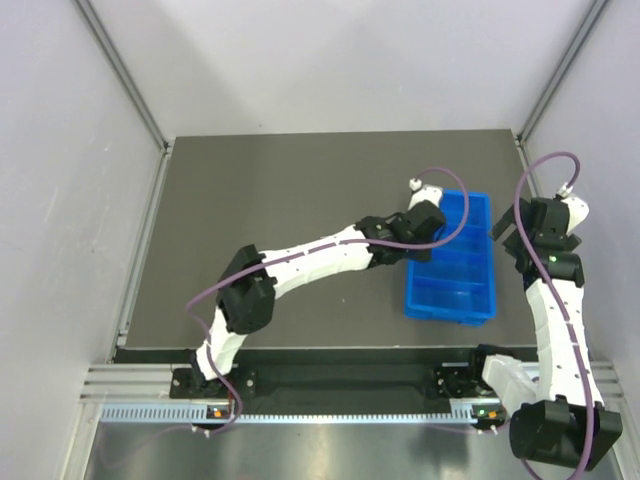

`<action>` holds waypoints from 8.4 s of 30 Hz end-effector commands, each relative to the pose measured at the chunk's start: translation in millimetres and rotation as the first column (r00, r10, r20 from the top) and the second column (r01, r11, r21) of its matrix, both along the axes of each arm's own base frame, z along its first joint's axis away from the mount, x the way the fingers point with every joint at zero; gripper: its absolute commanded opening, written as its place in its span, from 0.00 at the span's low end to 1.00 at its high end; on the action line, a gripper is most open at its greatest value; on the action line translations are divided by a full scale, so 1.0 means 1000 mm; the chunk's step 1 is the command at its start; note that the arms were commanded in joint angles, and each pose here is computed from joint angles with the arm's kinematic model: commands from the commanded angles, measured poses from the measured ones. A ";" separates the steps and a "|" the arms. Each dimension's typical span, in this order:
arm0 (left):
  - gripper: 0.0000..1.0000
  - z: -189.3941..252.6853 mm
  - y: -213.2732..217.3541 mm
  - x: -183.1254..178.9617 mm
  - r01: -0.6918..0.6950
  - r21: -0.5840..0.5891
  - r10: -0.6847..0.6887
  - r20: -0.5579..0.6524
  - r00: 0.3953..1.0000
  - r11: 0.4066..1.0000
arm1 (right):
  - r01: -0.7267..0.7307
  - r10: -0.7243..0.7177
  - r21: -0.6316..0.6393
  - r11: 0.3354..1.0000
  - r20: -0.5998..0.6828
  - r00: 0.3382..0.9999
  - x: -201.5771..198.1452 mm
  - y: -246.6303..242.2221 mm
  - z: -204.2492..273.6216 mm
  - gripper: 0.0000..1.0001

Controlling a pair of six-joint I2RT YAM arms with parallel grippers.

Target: Sort the screws and nuts into containers

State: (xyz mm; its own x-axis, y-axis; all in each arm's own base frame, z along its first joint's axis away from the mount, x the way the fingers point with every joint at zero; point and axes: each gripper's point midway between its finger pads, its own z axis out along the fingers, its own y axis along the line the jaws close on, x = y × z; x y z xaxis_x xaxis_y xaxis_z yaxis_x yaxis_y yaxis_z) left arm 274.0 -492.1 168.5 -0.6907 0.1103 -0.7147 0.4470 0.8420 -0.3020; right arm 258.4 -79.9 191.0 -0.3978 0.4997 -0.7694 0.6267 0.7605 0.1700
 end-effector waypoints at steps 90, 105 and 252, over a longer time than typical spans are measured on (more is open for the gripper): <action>0.14 -0.147 0.249 0.048 -0.451 0.414 0.542 -0.129 0.831 0.791 | -0.214 0.209 0.060 0.975 0.080 0.975 0.029 0.031 0.000 1.00; 0.13 -0.028 0.148 0.046 -0.289 0.145 0.294 -0.013 0.956 0.946 | -0.109 0.105 0.043 0.993 0.086 0.991 0.023 0.016 0.005 0.99; 0.15 -0.007 -0.043 0.000 0.136 -0.170 -0.137 0.004 0.991 0.976 | -0.057 0.051 0.095 0.994 0.067 0.996 0.021 0.006 -0.010 1.00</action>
State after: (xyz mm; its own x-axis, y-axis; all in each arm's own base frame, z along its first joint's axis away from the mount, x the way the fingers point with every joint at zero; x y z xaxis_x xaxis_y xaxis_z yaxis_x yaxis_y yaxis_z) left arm 271.4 -514.3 127.7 -0.7215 0.1192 -0.6820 0.5041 0.7657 -0.3994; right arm 270.8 -72.0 173.0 -0.4159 0.5445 -0.7283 0.5784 0.7764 0.2502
